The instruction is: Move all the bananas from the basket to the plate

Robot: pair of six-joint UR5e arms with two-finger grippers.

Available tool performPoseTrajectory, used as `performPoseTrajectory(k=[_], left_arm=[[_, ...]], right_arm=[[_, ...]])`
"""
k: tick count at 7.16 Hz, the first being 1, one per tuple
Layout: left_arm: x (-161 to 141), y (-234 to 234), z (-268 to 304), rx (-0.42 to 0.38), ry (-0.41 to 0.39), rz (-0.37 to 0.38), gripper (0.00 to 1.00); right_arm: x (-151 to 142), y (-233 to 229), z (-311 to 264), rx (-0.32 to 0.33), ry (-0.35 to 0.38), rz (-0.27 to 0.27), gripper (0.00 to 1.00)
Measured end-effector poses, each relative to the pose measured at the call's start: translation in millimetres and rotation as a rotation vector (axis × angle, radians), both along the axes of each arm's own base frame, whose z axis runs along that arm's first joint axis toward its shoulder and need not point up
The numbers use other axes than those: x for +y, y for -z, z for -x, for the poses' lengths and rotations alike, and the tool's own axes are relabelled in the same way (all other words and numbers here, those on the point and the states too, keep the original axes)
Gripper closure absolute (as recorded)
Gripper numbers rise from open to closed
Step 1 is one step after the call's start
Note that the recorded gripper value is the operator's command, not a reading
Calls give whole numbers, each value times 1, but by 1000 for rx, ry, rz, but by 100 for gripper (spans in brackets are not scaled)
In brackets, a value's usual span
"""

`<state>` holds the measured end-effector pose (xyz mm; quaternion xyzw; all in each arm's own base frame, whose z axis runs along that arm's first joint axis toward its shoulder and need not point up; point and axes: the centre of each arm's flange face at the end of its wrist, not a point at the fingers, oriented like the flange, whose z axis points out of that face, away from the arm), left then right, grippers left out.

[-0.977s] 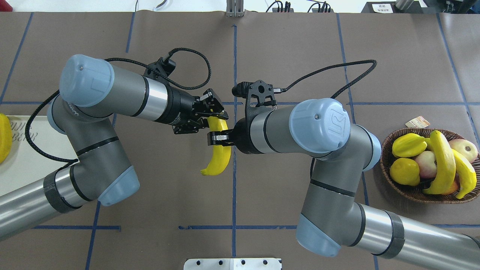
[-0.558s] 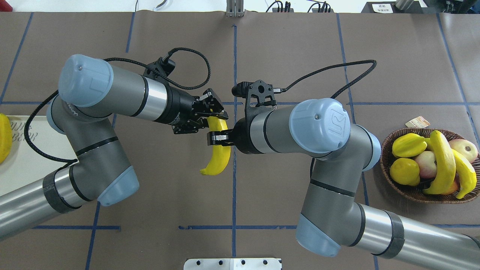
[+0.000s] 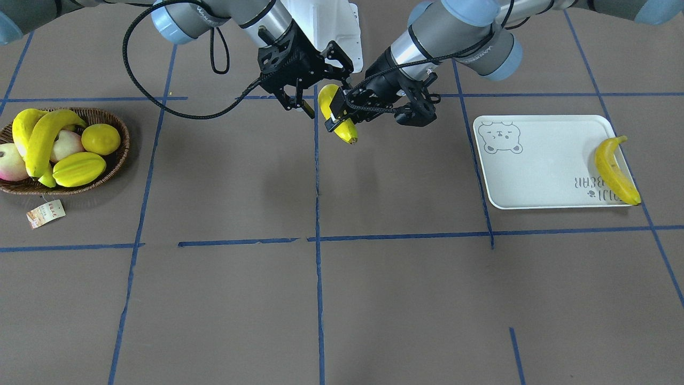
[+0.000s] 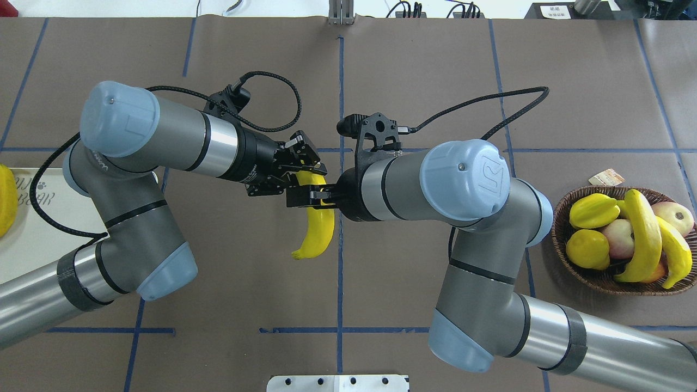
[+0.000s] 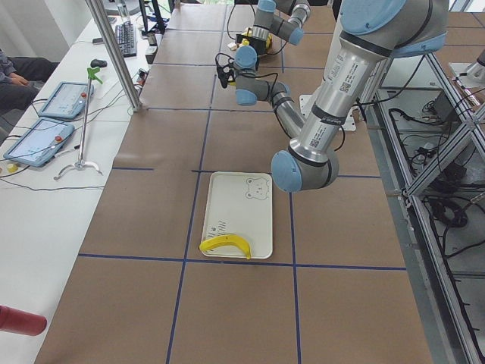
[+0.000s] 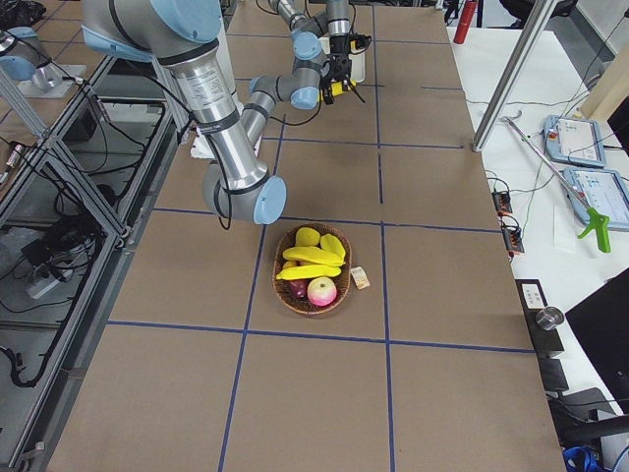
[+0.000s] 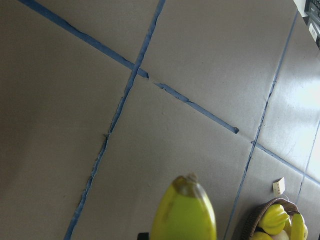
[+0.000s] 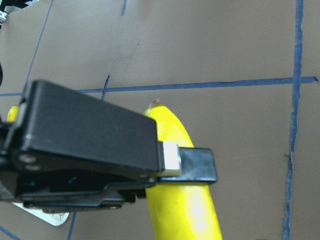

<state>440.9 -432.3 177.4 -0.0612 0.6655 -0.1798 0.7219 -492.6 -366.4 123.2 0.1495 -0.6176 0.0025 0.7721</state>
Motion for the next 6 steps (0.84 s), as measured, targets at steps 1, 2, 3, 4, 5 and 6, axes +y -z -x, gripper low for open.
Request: performPoseTrajectory(k=[1,2,3,4,5,6], left_arm=[[-3,-9,3,-14,7,9,100],[-11,-24,12,-37,27,28,100],[-24,-38,25,-70,57,55,100],[-38,-55,44,-113,94,91,100],[-49,-79,65,-155,129,130,100],[-56,-106,88,-195,160,170,100]], right_arm=[[-1,0,-6,-6,26,6,1],[-4,-4,-23,-12,69,20,1],[-5,-13,-43,-13,100,35,1],[-5,-22,-64,9,115,60,1],[-6,-28,-83,69,115,109,0],[-9,-34,-100,144,102,165,0]])
